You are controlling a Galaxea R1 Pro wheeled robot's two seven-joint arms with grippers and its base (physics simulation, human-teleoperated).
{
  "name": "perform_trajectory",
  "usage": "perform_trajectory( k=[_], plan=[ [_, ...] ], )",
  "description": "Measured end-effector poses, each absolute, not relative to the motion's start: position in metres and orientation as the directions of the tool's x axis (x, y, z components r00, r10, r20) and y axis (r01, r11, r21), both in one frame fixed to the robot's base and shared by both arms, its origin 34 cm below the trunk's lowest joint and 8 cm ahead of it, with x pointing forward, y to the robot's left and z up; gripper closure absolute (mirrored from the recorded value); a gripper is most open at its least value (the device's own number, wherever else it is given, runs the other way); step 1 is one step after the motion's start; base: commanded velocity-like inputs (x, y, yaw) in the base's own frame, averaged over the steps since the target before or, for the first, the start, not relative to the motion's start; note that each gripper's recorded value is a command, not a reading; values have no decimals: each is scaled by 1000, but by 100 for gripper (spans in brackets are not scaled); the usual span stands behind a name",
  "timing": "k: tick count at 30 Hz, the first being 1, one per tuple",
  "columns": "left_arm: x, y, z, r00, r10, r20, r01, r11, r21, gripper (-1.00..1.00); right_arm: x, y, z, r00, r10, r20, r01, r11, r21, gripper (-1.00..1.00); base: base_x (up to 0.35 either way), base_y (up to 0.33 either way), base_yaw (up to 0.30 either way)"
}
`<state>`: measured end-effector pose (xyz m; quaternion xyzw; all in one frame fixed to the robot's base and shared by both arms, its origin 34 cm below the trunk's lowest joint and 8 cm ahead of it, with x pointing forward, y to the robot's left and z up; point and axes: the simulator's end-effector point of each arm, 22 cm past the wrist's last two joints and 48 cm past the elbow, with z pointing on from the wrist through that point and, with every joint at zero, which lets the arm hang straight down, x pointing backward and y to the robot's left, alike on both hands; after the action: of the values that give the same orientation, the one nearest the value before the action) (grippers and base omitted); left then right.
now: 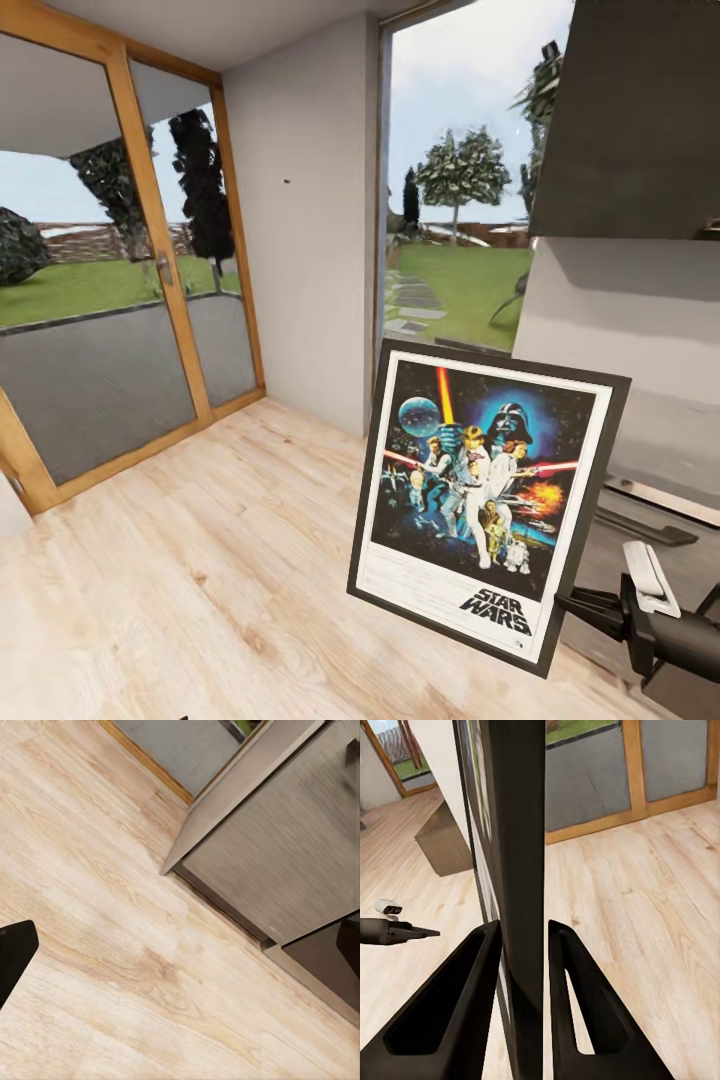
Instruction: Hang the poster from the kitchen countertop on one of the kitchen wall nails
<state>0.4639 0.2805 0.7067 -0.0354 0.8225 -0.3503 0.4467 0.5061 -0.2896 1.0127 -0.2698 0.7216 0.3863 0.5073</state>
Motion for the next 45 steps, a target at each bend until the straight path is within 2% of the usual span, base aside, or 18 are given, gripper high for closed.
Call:
perform_trajectory(
  k=[45],
  plan=[
    [453,279,758,-599,-372,-709,255,751,-609,-100,496,-286,1063,-341,12,-940,-781,552,291,100,0,0,0]
  ],
)
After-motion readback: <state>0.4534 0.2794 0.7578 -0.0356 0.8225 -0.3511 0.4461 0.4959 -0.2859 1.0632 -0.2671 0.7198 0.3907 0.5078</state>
